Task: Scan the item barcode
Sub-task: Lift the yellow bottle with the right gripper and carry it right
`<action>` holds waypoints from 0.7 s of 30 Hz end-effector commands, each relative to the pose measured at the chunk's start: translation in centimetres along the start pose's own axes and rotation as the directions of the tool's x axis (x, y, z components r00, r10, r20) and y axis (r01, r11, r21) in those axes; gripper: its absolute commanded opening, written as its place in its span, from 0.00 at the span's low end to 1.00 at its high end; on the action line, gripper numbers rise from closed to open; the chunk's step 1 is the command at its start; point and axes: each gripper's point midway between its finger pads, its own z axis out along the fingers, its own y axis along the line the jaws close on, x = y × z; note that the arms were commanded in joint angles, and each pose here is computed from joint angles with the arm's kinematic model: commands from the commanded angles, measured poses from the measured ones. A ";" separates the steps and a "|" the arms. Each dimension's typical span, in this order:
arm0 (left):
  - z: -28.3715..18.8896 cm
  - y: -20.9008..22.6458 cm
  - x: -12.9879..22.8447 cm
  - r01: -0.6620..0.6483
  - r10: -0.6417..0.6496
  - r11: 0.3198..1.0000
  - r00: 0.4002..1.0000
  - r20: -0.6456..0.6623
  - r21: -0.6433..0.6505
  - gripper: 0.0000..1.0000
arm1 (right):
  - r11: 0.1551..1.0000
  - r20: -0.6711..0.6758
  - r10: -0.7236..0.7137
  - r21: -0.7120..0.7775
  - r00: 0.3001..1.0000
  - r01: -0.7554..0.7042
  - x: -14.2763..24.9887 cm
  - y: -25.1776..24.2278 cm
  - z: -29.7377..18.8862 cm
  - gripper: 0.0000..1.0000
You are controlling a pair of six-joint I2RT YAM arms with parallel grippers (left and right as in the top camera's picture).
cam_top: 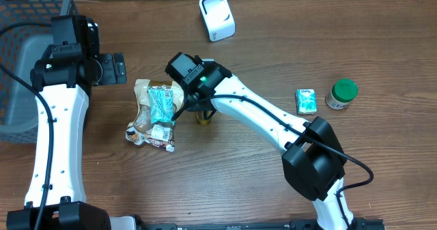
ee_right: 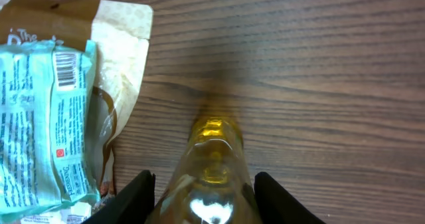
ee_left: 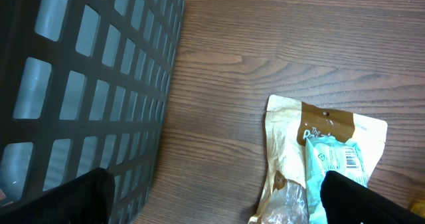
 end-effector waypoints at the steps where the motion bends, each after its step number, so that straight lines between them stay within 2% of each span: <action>1: -1.1 0.0 -1.0 -0.018 0.018 1.000 0.999 0.042 -0.002 1.00 | 0.991 0.005 0.048 -0.122 0.999 -0.047 -2.2 0.1 -3.6 0.42; 5: -1.1 0.0 -1.0 -0.018 0.018 1.000 0.999 0.042 -0.002 1.00 | 0.961 -0.062 -0.013 -0.278 0.998 -0.005 -2.7 0.1 -5.6 0.41; 10: -1.1 0.0 -1.0 -0.018 0.018 1.000 0.999 0.042 -0.002 1.00 | 0.870 -0.104 -0.094 -0.493 0.990 0.031 -3.2 -0.6 -9.7 0.38; 14: -1.1 0.0 -1.0 -0.018 0.018 1.000 0.999 0.042 -0.002 1.00 | 0.776 -0.077 -0.168 -0.625 0.983 0.084 -3.4 -2.4 -13.8 0.39; 21: -1.1 0.0 -1.0 -0.018 0.018 1.000 0.999 0.042 -0.002 0.99 | 0.640 0.018 -0.225 -0.751 0.974 0.162 -3.2 -5.9 -19.6 0.43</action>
